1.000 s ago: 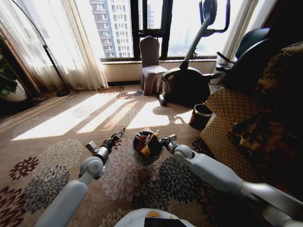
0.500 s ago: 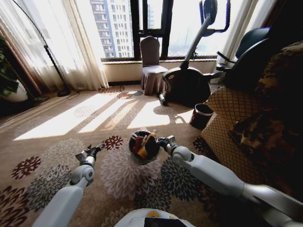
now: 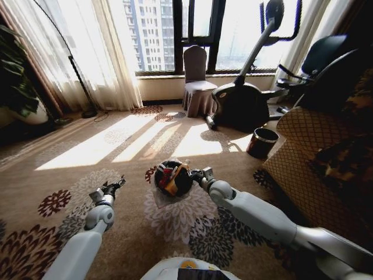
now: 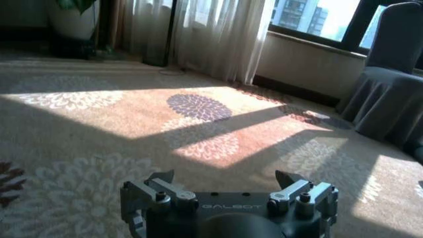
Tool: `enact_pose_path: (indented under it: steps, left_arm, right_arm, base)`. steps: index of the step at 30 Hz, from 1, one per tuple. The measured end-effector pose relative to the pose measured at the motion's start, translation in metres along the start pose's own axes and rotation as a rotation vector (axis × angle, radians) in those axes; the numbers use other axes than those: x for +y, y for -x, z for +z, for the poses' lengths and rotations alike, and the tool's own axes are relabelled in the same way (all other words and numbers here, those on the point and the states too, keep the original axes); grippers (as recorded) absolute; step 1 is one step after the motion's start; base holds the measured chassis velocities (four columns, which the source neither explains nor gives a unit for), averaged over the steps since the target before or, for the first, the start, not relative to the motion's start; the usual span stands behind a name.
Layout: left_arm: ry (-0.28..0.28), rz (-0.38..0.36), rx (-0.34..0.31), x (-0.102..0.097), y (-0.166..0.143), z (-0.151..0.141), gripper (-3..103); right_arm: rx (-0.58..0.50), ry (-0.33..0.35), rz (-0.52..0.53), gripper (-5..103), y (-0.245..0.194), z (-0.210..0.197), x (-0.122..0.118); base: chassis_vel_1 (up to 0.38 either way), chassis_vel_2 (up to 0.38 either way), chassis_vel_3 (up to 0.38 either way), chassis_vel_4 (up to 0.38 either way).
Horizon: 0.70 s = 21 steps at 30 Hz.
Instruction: Pick up the trash from the ground and place it into the trash bin.
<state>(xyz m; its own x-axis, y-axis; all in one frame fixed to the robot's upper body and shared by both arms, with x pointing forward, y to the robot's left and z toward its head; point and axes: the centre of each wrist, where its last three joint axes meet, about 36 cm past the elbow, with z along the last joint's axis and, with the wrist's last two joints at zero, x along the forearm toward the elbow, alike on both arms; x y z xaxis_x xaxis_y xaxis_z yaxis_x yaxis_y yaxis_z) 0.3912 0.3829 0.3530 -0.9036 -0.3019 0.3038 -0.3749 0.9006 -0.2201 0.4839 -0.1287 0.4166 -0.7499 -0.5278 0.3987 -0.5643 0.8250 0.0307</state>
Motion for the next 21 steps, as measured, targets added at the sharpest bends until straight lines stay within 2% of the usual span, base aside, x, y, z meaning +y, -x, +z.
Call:
enact_pose_path:
  steps: [9,13,21]
  left_arm:
    - [-0.02,0.004,0.032,-0.012,-0.002,0.02,100]
    - [-0.024,0.01,0.036,-0.015,-0.002,0.023,100]
    - [-0.026,0.01,0.042,-0.016,-0.001,0.029,100]
  right_arm:
    - [-0.066,-0.001,0.023,0,0.0,-0.004,-0.005]
    - [-0.077,0.002,0.029,0,-0.003,-0.007,-0.007]
    - [-0.069,-0.003,0.027,0,-0.013,-0.008,-0.013]
  base:
    - [0.335,0.329,-0.328,-0.329]
    - [0.199,0.226,-0.217,-0.197]
    - [0.003,-0.031,-0.005,0.024]
